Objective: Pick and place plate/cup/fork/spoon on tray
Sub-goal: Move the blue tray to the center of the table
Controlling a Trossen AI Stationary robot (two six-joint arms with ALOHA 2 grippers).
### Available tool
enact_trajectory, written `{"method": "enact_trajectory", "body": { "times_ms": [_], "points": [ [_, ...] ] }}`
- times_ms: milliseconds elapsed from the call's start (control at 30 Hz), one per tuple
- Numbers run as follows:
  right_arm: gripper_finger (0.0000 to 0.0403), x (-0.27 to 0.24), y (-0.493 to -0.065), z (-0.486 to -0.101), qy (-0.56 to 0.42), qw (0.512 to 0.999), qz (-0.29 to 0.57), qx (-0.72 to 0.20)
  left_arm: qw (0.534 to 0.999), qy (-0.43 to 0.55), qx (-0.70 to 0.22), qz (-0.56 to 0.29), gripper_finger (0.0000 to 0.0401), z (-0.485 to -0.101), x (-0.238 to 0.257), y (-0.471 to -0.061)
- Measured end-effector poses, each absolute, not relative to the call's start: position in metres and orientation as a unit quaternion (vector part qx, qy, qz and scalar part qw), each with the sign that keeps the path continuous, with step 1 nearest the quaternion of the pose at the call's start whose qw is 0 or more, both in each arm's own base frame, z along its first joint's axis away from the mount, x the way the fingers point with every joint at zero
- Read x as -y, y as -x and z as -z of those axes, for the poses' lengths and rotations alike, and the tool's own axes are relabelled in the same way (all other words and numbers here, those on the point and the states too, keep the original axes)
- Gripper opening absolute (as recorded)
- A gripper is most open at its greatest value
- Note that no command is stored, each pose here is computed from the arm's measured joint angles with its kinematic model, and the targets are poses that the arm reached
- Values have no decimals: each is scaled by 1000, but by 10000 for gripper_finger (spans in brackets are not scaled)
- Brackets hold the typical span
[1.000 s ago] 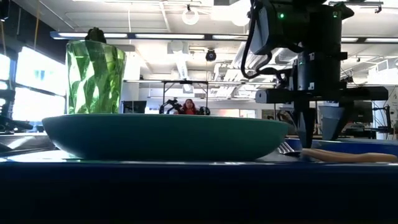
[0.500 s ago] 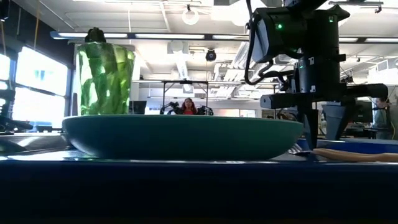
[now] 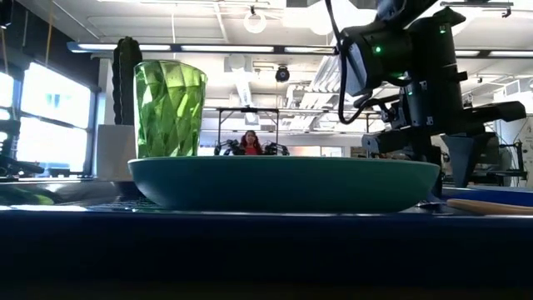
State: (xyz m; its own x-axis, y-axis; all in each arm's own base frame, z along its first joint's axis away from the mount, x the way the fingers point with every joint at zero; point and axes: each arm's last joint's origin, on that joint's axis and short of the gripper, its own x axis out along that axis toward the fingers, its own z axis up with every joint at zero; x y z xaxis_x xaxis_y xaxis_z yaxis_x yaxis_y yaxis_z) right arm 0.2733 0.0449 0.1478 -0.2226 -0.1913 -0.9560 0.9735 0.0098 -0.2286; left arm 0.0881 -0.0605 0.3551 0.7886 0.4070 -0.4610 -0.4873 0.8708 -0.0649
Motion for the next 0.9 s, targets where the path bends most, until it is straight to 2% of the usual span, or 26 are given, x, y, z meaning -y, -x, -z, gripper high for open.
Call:
{"method": "enact_trajectory", "body": {
  "times_ms": [900],
  "points": [
    [139, -8, -274, -149, -348, 493, 592, -534, 941, 89, -222, -238, 85, -355, 60, -88]
  ]
}}
